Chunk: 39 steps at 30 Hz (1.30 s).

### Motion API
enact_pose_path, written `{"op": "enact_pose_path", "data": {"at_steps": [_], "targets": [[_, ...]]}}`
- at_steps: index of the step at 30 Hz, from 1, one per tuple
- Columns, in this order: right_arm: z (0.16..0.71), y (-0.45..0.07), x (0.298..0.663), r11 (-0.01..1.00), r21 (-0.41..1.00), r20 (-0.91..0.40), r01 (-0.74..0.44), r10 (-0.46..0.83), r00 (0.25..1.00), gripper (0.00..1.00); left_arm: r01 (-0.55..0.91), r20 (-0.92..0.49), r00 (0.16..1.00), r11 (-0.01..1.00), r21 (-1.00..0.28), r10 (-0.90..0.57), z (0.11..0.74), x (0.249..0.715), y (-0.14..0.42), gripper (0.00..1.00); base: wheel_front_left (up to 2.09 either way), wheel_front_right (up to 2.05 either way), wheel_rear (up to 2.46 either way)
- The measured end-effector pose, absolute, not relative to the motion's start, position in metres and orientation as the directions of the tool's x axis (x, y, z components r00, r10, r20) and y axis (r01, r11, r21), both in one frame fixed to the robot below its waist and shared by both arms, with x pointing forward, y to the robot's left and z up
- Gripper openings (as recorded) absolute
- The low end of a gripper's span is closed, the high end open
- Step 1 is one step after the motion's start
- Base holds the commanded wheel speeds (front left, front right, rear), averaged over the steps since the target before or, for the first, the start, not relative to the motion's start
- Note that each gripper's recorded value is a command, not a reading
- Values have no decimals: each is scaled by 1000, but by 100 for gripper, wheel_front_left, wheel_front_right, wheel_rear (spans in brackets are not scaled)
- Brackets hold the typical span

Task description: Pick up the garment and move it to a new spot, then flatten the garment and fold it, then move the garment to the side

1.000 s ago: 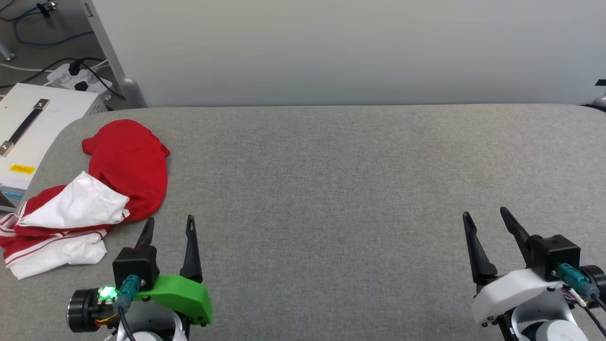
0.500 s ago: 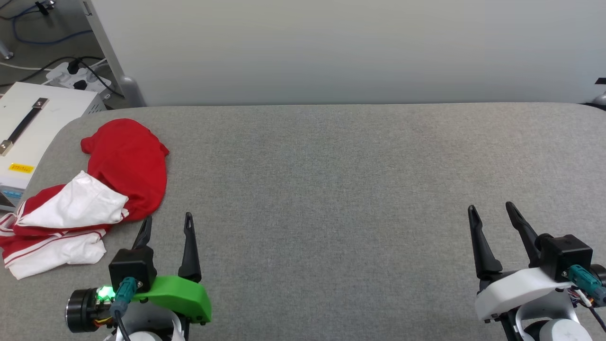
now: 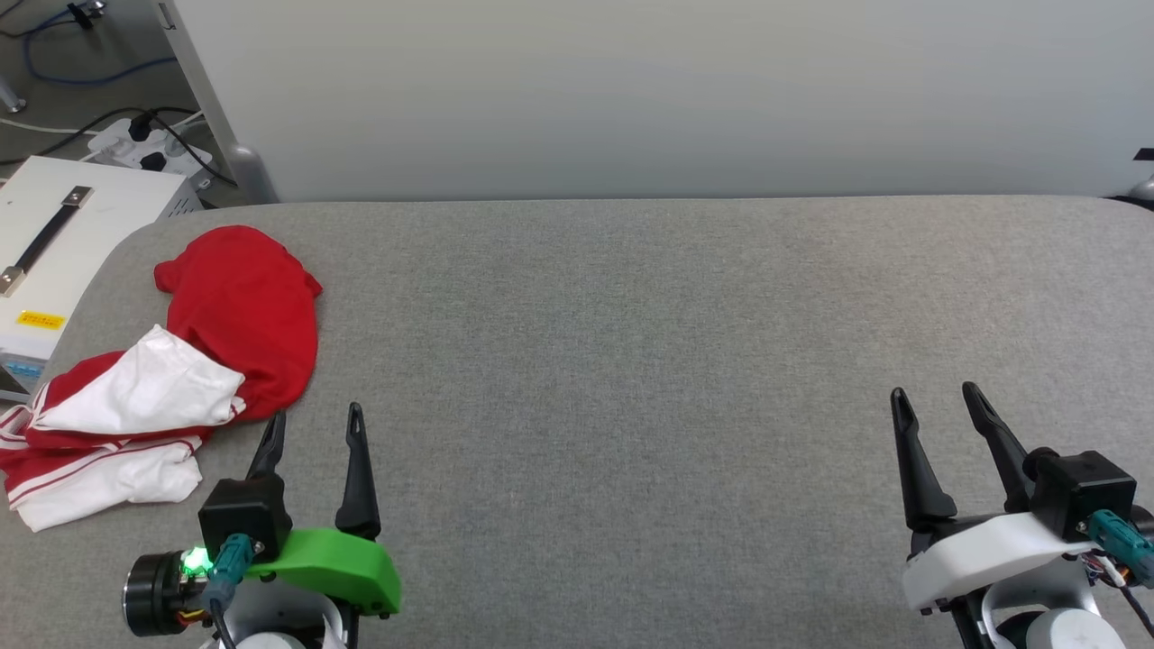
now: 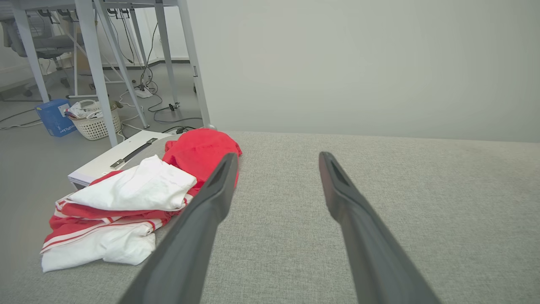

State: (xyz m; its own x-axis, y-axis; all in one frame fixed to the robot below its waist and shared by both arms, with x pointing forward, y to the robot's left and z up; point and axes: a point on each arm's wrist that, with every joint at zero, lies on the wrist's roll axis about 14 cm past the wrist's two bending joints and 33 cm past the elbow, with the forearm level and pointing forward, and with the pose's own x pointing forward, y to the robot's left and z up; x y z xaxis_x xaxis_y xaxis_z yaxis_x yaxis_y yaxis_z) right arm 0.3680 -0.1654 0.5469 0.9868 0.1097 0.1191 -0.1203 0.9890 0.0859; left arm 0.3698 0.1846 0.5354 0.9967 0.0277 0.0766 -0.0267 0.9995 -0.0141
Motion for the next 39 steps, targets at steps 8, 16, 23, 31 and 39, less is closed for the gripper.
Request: {"op": "enact_pose_path", "data": {"at_steps": [8,16,23,31,39], "targets": [[544,-165,368,988,93,121,-121,109,987,100,-30,79,996,999,-31,32,533,370,186,100,0,0,0],[539,-165,366,988,95,114,-120,109,987,100,-33,78,996,999,-36,35,530,371,187,100,0,0,0],[536,-163,366,988,96,114,-123,112,987,100,-32,78,996,999,-40,35,527,370,187,100,0,0,0],[537,-163,365,988,97,126,-123,111,986,100,-33,84,996,998,-45,37,526,370,187,100,0,0,0],[540,-162,366,987,98,144,-130,115,983,100,-34,96,995,998,-56,39,526,371,188,100,0,0,0]]}}
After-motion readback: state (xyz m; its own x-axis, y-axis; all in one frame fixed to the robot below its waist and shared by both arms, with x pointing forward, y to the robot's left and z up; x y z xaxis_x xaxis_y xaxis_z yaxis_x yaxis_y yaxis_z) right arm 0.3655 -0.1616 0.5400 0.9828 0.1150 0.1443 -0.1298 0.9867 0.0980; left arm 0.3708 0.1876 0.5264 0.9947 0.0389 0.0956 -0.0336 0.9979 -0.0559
